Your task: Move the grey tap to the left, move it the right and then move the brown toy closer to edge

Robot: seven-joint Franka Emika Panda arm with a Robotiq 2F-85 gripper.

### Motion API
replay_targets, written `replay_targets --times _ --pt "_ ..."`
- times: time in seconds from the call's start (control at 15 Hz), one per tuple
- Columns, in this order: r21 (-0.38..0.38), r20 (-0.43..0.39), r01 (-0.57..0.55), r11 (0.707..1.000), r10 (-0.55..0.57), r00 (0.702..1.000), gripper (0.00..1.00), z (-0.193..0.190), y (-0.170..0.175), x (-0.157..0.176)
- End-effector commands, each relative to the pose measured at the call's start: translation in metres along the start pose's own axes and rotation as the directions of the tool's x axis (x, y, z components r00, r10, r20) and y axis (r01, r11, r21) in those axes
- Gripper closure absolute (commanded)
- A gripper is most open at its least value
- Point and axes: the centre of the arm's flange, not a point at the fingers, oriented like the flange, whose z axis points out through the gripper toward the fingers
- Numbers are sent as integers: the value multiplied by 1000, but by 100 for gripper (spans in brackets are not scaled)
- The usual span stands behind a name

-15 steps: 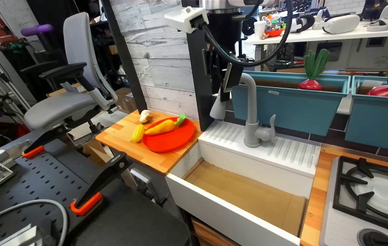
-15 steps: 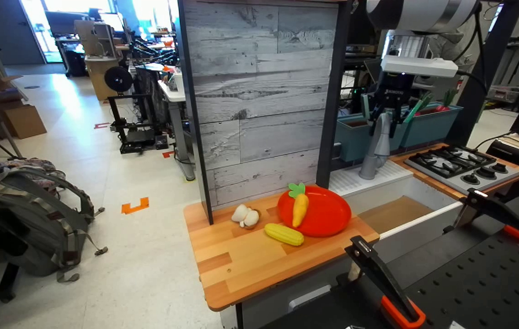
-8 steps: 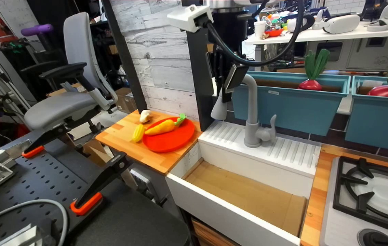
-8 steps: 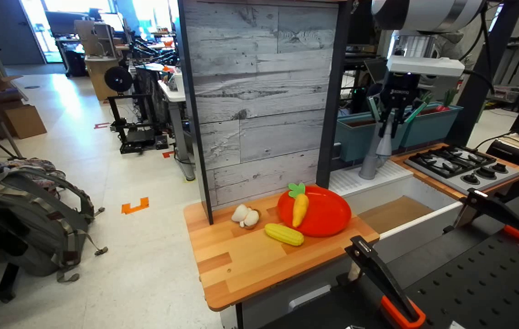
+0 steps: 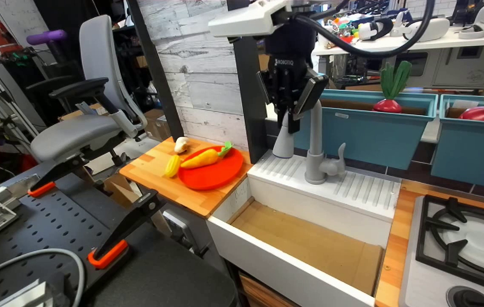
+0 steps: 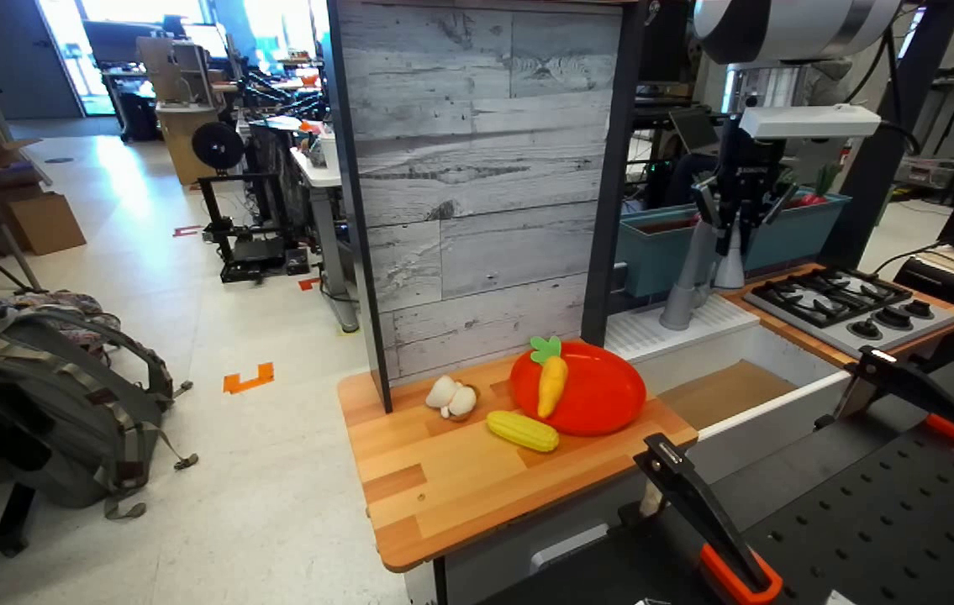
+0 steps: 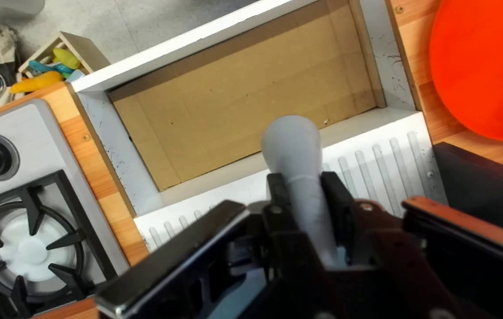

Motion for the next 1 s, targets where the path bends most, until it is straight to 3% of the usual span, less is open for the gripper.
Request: replay_targets --times 0.0,0.27,0.33,0.4,0.53,0.93 --pt "-79 6 106 991 -106 994 94 -4 36 5" --pt "-79 2 165 983 -165 986 94 -6 36 7" --pt "-78 0 170 982 -170 985 77 -6 35 7" --pt "-80 -1 176 981 -176 984 50 -6 35 7" --pt "-94 6 190 977 -191 982 45 -8 35 6" --pt "-132 17 235 963 -235 972 1 -14 33 -5"
